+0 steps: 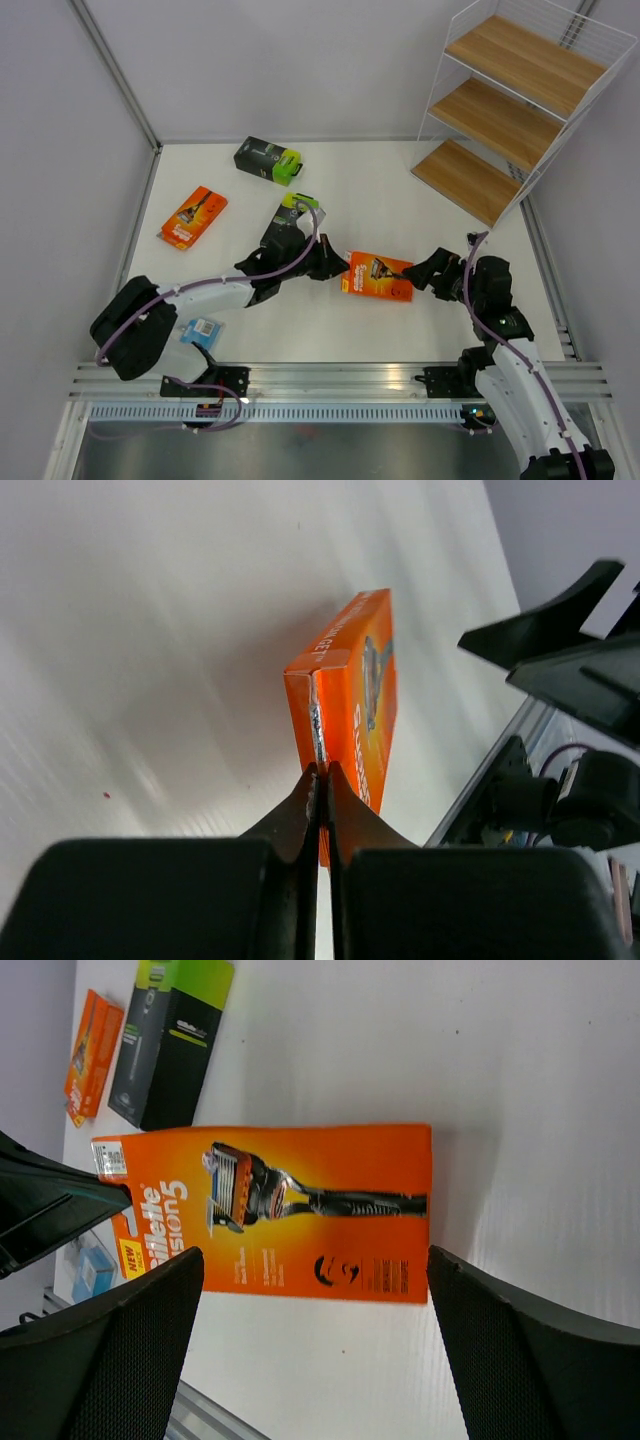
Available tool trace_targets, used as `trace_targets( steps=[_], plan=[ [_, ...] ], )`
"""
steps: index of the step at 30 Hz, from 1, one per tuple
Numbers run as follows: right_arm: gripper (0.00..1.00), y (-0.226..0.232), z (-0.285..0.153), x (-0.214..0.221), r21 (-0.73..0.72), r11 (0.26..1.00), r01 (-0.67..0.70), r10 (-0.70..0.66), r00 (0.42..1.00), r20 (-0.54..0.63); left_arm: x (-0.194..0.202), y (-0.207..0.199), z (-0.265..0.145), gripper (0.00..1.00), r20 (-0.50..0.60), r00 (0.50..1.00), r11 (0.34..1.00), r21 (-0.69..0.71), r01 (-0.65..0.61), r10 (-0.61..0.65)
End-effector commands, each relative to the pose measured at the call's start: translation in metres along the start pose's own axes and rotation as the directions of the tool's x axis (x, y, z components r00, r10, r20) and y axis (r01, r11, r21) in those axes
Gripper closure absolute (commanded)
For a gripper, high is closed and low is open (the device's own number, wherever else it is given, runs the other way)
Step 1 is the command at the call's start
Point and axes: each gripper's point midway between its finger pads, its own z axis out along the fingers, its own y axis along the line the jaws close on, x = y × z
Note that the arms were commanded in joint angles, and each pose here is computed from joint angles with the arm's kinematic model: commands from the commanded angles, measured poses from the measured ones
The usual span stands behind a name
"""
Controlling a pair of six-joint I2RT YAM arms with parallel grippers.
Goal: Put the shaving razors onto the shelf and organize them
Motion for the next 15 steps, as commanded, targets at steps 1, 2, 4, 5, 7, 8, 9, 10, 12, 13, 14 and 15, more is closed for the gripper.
trace_targets(
  steps=[1, 2, 4, 5, 7, 8, 9, 10, 12, 13, 14, 15],
  plan=[
    [0.02, 0.028, -0.011, -0.021, -0.091, 0.996, 0.011, -0.003, 0.996, 0.088, -0.042, -0.005, -0.01, 0.98, 0.14, 0.989, 0.998, -0.063, -0.029, 0.038],
    [0.02, 0.03, -0.014, -0.024, -0.1, 0.995, 0.01, 0.001, 0.994, 0.106, -0.045, -0.002, -0.012, 0.98, 0.153, 0.988, 0.996, -0.086, -0.018, 0.031],
    [0.02, 0.034, -0.023, -0.033, -0.094, 0.996, 0.002, 0.014, 0.986, 0.168, -0.061, -0.005, -0.017, 0.98, 0.209, 0.978, 0.995, -0.103, 0.008, 0.013],
    [0.02, 0.034, -0.027, -0.037, -0.086, 0.996, 0.004, 0.013, 0.981, 0.192, -0.069, -0.006, -0.018, 0.98, 0.243, 0.97, 0.994, -0.112, 0.019, 0.009],
    [0.02, 0.033, -0.037, -0.047, -0.05, 0.999, -0.012, 0.024, 0.969, 0.245, -0.083, -0.017, -0.02, 0.98, 0.288, 0.958, 0.997, -0.081, 0.017, 0.007],
    [0.02, 0.03, -0.041, -0.049, -0.027, 0.999, -0.026, 0.032, 0.966, 0.257, -0.093, -0.025, -0.019, 0.98, 0.321, 0.947, 0.999, -0.049, 0.005, 0.011],
    [0.02, 0.026, -0.045, -0.047, 0.006, 0.999, -0.048, 0.045, 0.966, 0.253, -0.103, -0.033, -0.019, 0.98, 0.344, 0.939, 1.0, -0.03, -0.007, 0.017],
    [0.02, 0.017, -0.047, -0.049, 0.055, 0.996, -0.072, 0.054, 0.96, 0.275, -0.109, -0.037, -0.017, 0.98, 0.356, 0.934, 0.999, -0.026, -0.039, 0.045],
    [0.02, -0.001, -0.043, -0.036, 0.112, 0.989, -0.099, 0.069, 0.967, 0.246, -0.124, -0.046, -0.008, 0.98, 0.37, 0.926, 0.997, -0.025, -0.073, 0.077],
    [0.02, -0.008, -0.041, -0.029, 0.131, 0.984, -0.119, 0.087, 0.969, 0.233, -0.126, -0.049, -0.003, 0.98, 0.362, 0.925, 0.993, -0.024, -0.114, 0.115],
    [0.02, -0.01, -0.039, -0.022, 0.13, 0.983, -0.13, 0.101, 0.973, 0.209, -0.126, -0.048, 0.006, 0.98, 0.35, 0.927, 0.991, -0.029, -0.132, 0.134],
    [0.02, -0.013, -0.035, -0.013, 0.123, 0.982, -0.14, 0.115, 0.975, 0.19, -0.139, -0.061, 0.007, 0.98, 0.373, 0.917, 0.988, -0.002, -0.154, 0.144]
  ],
)
